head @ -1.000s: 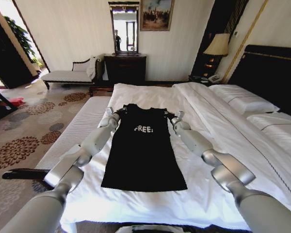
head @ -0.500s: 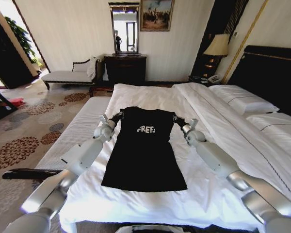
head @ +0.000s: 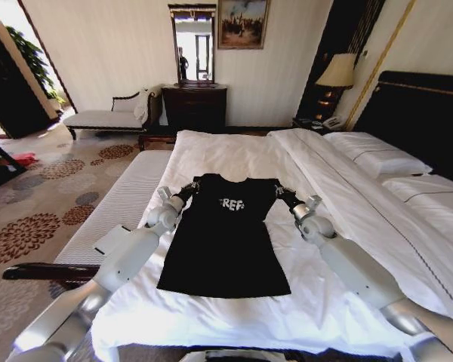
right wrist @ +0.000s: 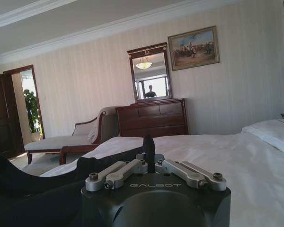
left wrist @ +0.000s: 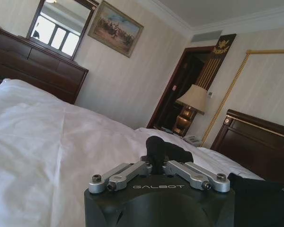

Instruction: Fold the clothes on the bed.

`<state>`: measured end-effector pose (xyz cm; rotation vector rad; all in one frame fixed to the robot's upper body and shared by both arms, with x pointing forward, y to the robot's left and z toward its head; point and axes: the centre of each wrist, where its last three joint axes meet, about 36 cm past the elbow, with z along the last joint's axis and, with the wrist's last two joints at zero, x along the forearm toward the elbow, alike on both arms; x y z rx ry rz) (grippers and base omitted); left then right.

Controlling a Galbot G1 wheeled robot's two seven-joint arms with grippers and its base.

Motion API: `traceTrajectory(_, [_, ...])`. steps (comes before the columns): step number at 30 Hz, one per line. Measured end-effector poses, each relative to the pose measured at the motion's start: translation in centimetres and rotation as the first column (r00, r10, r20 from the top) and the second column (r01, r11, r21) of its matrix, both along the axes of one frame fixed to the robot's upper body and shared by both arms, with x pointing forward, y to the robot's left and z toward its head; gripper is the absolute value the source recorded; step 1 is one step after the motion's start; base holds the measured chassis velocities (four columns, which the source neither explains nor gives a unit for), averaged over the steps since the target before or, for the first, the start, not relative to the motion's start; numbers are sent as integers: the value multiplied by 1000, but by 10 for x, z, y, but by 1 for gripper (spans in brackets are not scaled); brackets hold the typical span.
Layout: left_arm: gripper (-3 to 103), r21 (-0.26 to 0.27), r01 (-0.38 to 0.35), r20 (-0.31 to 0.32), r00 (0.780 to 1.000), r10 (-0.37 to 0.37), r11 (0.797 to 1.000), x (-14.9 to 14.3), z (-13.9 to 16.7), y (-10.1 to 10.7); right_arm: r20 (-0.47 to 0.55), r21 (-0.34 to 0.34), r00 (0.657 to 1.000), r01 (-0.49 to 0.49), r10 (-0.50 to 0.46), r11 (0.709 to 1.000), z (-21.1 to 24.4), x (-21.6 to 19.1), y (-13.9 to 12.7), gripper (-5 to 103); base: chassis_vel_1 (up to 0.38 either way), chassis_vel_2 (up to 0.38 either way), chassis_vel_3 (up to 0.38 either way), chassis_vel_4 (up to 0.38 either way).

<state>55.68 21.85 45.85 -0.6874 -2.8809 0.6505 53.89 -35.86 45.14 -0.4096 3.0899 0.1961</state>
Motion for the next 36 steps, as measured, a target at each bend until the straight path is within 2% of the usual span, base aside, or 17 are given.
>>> traceTrajectory(8, [1, 16, -9, -17, 1000, 9, 1000, -50, -13, 26, -37, -11, 998, -46, 46, 999, -25, -51, 20, 2, 0, 0, 0, 0])
traceTrajectory(12, [1, 18, -7, -8, 1000, 7, 1000, -67, -10, 32, -36, -3, 998, -55, 55, 998, -29, -65, 28, 2, 0, 0, 0, 0])
traceTrajectory(16, [1, 12, -4, -5, 1000, 4, 1000, -80, -8, 34, -29, 5, 998, -58, 58, 998, -27, -72, 33, 2, 0, 0, 0, 0])
traceTrajectory(19, [1, 11, -2, -9, 1000, 2, 1000, -104, -13, 35, -24, -1, 998, -61, 60, 998, -25, -88, 33, 2, 0, 0, 0, 0])
traceTrajectory(36, [1, 40, -2, -24, 1000, 3, 999, -158, -33, 36, -82, -41, 996, -46, 42, 998, -57, -163, 32, 2, 0, 0, 0, 0])
